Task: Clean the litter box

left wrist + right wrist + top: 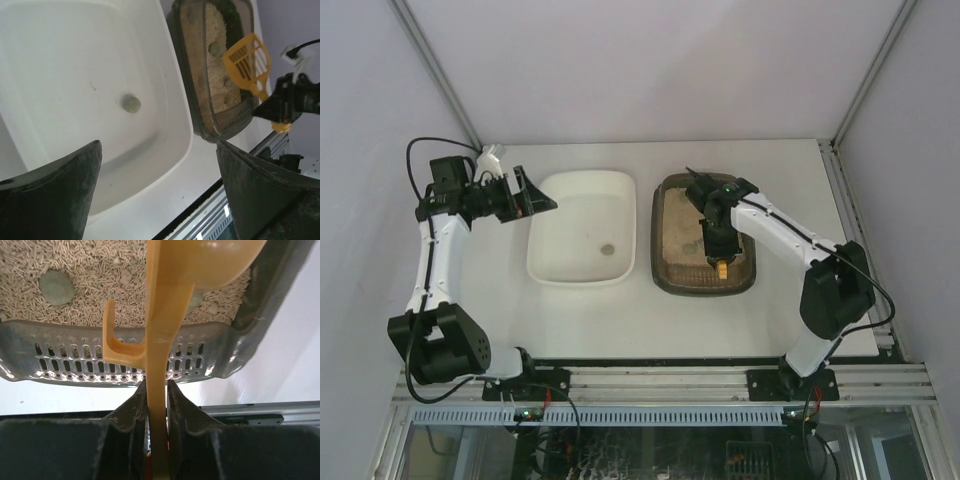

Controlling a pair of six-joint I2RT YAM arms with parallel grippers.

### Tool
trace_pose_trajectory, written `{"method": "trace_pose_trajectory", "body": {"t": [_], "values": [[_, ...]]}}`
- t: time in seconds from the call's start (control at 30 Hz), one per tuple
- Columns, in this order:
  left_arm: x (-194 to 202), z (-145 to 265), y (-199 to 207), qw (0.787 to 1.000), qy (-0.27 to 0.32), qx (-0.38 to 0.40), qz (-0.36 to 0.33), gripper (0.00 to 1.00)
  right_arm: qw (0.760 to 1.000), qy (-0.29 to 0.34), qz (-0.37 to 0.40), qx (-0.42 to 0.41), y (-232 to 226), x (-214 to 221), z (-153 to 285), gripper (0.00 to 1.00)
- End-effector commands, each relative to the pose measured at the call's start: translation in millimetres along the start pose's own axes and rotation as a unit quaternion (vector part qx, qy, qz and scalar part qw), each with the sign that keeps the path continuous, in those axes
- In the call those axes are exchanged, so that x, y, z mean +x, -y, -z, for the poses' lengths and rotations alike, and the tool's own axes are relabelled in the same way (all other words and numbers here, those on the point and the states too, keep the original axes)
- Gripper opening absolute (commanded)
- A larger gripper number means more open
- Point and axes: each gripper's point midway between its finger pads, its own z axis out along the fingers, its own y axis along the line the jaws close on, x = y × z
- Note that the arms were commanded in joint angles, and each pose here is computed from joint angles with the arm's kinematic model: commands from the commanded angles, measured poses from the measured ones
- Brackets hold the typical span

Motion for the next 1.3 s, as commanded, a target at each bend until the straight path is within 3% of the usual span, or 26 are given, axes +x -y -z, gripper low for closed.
{"method": "trace_pose_trajectory", "body": {"t": [0.0,0.23,0.37,0.73,1.27], "values": [[-16.2,10.7,28.4,0.998,0.049,0.027,-0.006,1.0,0.999,-0.037,-0.009,-0.016,-6.9,6.4,1.2,0.0],[-27.3,31.8,17.3,0.99,0.117,-0.075,0.021,1.0,0.996,-0.02,-0.007,0.083,23.8,-14.0,-3.6,0.0],[-31.6,38.8,6.6,0.984,0.126,-0.12,0.034,1.0,0.995,-0.027,-0.012,0.092,29.4,-14.9,-9.6,0.0],[-32.2,39.3,-8.3,0.977,0.136,-0.156,0.058,1.0,0.992,-0.032,-0.01,0.121,26.4,-31.9,-33.0,0.0],[-27.0,26.0,-18.3,0.98,0.112,-0.15,0.072,1.0,0.997,-0.064,-0.034,-0.023,-27.6,-41.3,-68.4,0.0]]}}
